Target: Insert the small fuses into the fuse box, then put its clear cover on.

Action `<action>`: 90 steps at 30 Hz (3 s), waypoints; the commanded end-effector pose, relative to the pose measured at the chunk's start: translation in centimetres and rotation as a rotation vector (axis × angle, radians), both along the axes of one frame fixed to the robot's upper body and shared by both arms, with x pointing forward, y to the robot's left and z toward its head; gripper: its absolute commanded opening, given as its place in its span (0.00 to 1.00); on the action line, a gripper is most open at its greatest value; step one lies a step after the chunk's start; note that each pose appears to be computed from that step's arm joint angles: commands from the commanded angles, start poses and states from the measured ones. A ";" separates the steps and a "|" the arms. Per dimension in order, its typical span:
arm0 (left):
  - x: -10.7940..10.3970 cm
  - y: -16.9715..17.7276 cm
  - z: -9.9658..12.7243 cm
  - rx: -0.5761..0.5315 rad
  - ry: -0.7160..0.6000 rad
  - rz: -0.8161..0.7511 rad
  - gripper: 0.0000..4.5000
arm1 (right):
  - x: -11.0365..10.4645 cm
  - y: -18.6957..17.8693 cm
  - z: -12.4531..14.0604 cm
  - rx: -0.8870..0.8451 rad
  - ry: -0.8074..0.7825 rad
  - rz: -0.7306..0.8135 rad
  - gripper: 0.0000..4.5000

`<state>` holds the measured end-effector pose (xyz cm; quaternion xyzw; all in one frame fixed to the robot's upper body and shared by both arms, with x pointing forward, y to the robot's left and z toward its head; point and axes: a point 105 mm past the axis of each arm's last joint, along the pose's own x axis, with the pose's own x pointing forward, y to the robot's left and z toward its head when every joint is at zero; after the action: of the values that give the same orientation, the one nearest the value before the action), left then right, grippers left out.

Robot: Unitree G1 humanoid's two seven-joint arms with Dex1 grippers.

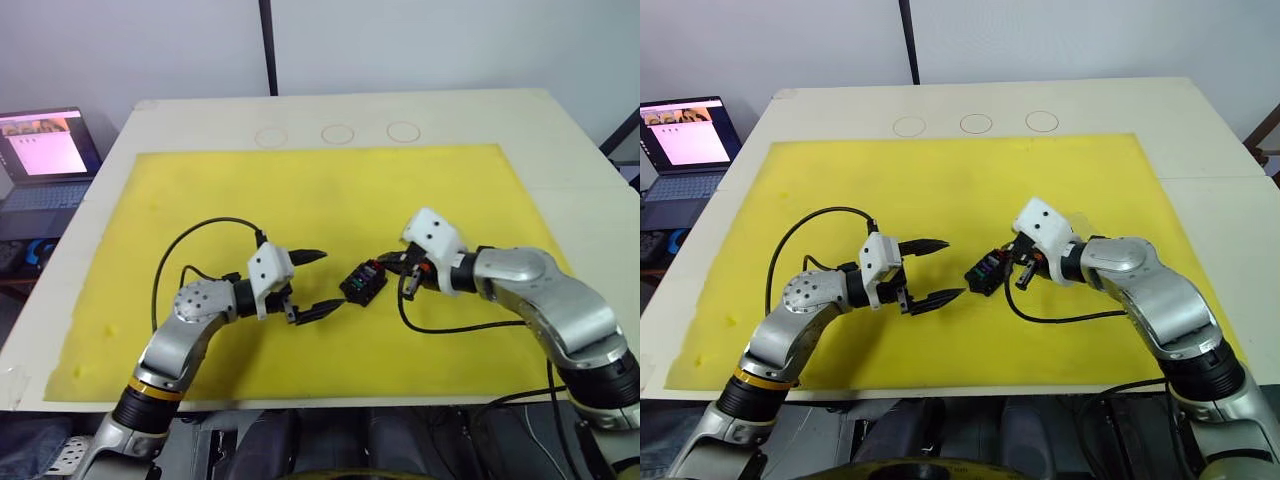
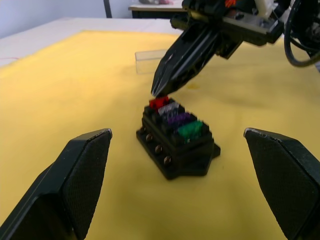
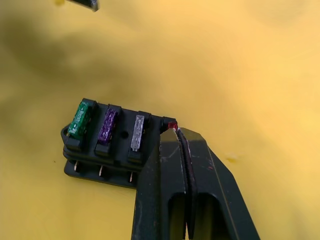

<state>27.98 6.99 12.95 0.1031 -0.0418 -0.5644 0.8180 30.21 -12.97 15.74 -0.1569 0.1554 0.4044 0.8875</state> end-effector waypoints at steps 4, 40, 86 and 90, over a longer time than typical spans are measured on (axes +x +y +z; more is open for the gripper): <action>2.1 5.4 2.7 -0.014 -0.042 0.099 1.00 | -1.5 -4.3 6.6 0.057 -0.262 -0.107 0.14; 0.5 3.7 10.3 -0.008 -0.153 -0.167 1.00 | -1.1 -13.5 1.8 -0.071 -0.193 -0.358 1.00; -4.2 -0.1 -0.5 -0.004 0.066 -0.117 1.00 | 1.4 -10.2 1.3 0.022 -0.230 -0.428 0.40; -2.4 -1.9 -1.5 -0.026 0.045 0.018 1.00 | 0.9 -10.3 1.7 0.012 -0.237 -0.434 0.40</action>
<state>24.89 5.62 11.26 0.0622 -0.0141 -0.5819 0.8108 31.41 -22.80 15.55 -0.1507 0.1070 0.1973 0.9628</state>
